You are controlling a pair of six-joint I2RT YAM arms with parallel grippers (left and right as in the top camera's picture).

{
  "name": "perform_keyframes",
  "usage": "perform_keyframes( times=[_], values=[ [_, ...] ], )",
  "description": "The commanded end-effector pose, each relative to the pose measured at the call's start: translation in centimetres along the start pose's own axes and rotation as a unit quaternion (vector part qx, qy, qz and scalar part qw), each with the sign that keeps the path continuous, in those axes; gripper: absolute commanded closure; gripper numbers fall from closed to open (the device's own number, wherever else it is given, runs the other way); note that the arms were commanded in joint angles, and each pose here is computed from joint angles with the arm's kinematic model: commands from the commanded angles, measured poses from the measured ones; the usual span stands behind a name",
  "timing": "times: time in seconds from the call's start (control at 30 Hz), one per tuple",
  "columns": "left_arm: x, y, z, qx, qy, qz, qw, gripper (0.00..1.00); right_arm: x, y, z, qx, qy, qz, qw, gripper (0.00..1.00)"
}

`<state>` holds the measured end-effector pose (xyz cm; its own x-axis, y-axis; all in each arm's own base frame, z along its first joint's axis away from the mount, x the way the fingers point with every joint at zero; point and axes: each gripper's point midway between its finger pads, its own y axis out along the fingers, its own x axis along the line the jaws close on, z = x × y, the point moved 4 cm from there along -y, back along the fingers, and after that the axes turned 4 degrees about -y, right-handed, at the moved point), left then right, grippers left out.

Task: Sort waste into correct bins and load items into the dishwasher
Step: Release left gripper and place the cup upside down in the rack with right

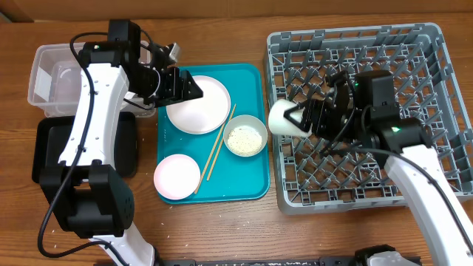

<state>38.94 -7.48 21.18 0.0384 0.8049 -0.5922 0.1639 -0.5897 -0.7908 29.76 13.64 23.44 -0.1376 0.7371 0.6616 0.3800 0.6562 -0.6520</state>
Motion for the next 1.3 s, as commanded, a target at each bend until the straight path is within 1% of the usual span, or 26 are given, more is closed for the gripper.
perform_keyframes(
  times=[0.0,0.1,0.2,0.3,0.33,0.4,0.57,0.77,0.97,1.03,1.13,1.17,1.27],
  values=[
    [1.8,-0.6,-0.9,-0.023,-0.005,-0.083,0.996,0.35,2.5,-4.2,-0.7,-0.056,-0.046,0.121,0.990,0.50],
    [2.5,-0.7,-1.1,-0.030,-0.002,-0.110,0.994,0.34,3.3,-5.4,2.2,-0.018,-0.008,0.188,0.982,0.50],
    [2.9,-0.8,-1.2,-0.032,-0.002,-0.127,0.991,0.34,3.0,-5.3,4.8,0.022,0.031,0.227,0.973,0.50],
    [3.4,-1.0,-1.1,-0.033,-0.003,-0.146,0.989,0.32,1.7,-5.5,7.1,0.064,0.078,0.286,0.953,0.50],
    [3.5,-1.0,-1.1,-0.033,-0.002,-0.151,0.988,0.32,1.0,-5.6,7.9,0.081,0.092,0.312,0.942,0.49],
    [3.6,-1.0,-1.2,-0.034,-0.001,-0.152,0.988,0.32,0.6,-5.0,8.6,0.099,0.093,0.330,0.934,0.49],
    [3.6,-1.0,-1.2,-0.033,-0.002,-0.152,0.988,0.32,-0.4,-2.6,9.1,0.124,0.088,0.345,0.926,0.49],
    [3.6,-1.0,-1.1,-0.031,-0.003,-0.153,0.988,0.32,-2.6,-0.3,9.8,0.165,0.095,0.390,0.901,0.49],
    [3.6,-1.0,-1.1,-0.031,-0.003,-0.153,0.988,0.31,-3.8,1.1,10.3,0.173,0.096,0.398,0.896,0.49],
    [3.6,-1.0,-1.1,-0.031,-0.003,-0.153,0.988,0.31,-4.0,1.2,10.5,0.175,0.096,0.399,0.895,0.34],
    [3.6,-1.0,-1.1,-0.031,-0.003,-0.153,0.988,0.31,-4.0,1.3,10.5,0.175,0.096,0.399,0.895,0.20],
    [3.6,-1.0,-1.1,-0.031,-0.003,-0.153,0.988,0.31,-4.0,1.3,10.5,0.175,0.094,0.397,0.896,0.18],
    [3.6,-1.0,-1.1,-0.032,0.002,-0.152,0.988,0.31,-3.6,1.4,9.7,0.164,0.090,0.386,0.903,0.14]
  ],
)
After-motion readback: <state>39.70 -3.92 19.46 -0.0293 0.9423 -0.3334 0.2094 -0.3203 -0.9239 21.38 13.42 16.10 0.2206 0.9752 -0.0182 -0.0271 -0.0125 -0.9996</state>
